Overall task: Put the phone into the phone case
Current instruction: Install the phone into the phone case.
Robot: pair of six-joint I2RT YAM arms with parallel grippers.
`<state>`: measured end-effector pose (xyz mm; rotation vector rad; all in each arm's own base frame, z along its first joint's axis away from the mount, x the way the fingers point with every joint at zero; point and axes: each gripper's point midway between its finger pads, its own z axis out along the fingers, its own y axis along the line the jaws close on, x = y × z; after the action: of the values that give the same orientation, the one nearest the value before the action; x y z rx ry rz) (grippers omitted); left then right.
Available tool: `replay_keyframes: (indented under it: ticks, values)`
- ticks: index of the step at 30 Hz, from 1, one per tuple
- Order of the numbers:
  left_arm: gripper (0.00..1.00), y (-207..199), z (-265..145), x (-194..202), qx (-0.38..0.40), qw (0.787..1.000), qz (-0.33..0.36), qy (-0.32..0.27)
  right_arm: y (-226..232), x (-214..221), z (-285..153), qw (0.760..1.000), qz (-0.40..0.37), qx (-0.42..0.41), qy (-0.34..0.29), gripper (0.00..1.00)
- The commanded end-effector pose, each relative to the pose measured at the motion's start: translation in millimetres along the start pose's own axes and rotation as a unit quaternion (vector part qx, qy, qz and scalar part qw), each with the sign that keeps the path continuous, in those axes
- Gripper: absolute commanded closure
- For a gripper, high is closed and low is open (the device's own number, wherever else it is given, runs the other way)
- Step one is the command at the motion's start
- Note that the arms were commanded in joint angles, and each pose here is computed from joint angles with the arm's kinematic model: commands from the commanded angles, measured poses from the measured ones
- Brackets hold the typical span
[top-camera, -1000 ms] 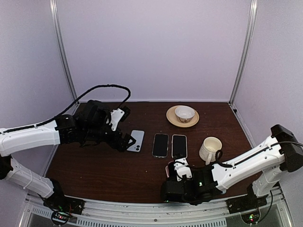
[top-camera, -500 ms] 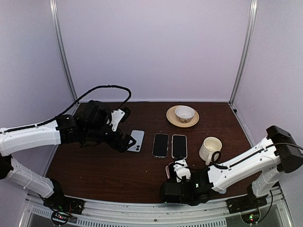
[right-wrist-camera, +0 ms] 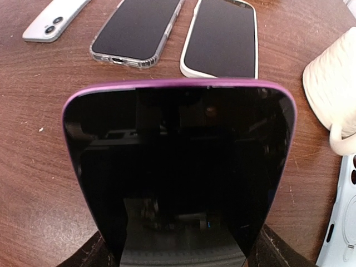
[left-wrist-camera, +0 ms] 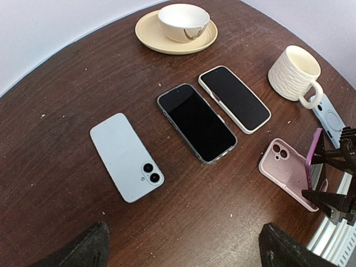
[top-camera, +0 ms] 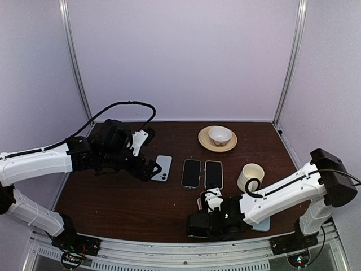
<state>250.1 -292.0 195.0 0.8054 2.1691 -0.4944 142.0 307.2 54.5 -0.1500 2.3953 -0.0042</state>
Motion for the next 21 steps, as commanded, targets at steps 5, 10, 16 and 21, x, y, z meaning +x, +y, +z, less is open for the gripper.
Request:
replay_keyframes:
  ticks: [5,10,16,21]
  values:
    - [0.02,-0.8,-2.4,-6.6,0.009,1.000,0.003,-0.009,-8.7,34.9,16.2,0.992,0.005,0.014,0.122,1.00]
    - [0.03,-0.6,-2.8,-7.2,0.011,1.000,0.001,-0.009,-7.8,35.8,19.5,0.991,0.002,0.017,0.136,1.00]
    - [0.03,0.0,-3.4,-7.7,0.011,1.000,0.000,-0.010,-0.9,37.5,26.9,0.989,-0.022,0.016,0.142,0.96]
    - [0.03,-0.5,-2.8,-7.5,0.014,1.000,-0.002,-0.009,-1.2,35.7,26.6,0.989,-0.029,0.015,0.144,0.57]
